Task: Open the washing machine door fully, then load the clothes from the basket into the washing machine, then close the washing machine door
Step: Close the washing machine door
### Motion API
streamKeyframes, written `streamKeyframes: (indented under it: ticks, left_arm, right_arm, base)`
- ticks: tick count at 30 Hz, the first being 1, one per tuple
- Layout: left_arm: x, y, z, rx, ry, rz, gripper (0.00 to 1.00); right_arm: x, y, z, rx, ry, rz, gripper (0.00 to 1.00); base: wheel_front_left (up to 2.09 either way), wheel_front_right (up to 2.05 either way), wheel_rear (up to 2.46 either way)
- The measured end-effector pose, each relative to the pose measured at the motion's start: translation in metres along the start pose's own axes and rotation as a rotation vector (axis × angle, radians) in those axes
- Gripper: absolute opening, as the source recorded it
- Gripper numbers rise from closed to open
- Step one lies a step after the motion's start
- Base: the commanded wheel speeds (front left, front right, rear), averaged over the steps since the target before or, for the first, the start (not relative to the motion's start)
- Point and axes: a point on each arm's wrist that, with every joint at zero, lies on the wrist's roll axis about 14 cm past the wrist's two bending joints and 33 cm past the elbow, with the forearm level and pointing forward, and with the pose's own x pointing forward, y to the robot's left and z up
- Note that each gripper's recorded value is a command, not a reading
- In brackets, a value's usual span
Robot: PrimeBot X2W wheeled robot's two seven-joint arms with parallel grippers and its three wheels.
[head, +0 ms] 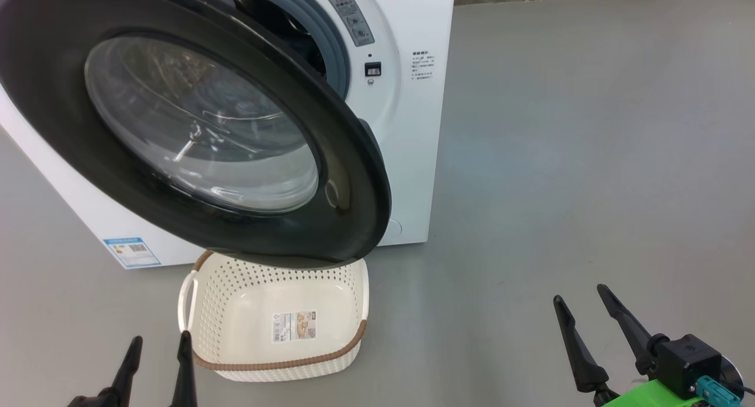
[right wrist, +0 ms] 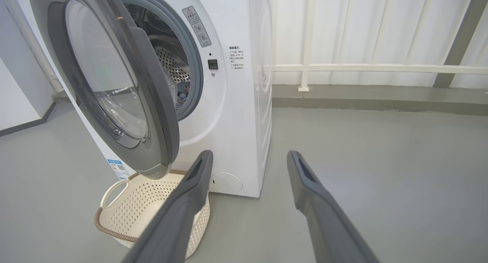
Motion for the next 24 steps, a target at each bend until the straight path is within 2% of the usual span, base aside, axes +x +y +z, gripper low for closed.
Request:
streamKeyframes:
  ticks: [2,4,18,24]
  left_arm:
    - [0.000,0.000,0.000,0.000,0.001,0.000,1.00]
    - [0.000,0.000,-0.001,0.000,0.003,0.000,1.00]
    - [0.001,0.003,0.000,0.003,-0.014,0.024,1.00]
    - [0.001,0.004,-0.004,0.001,-0.003,0.032,1.00]
  right_arm:
    - [0.000,0.000,0.000,0.001,0.000,0.001,1.00]
    - [0.000,0.000,0.000,0.003,0.001,0.000,0.00]
    - [0.004,0.006,-0.009,0.014,0.031,0.016,0.00]
    - [0.024,0.010,-0.013,0.020,0.040,0.037,0.00]
  base:
    - [0.00,0.00,0.00]
    - [0.00,0.00,0.00]
    - [0.00,0.00,0.00]
    - [0.00,0.00,0.00]
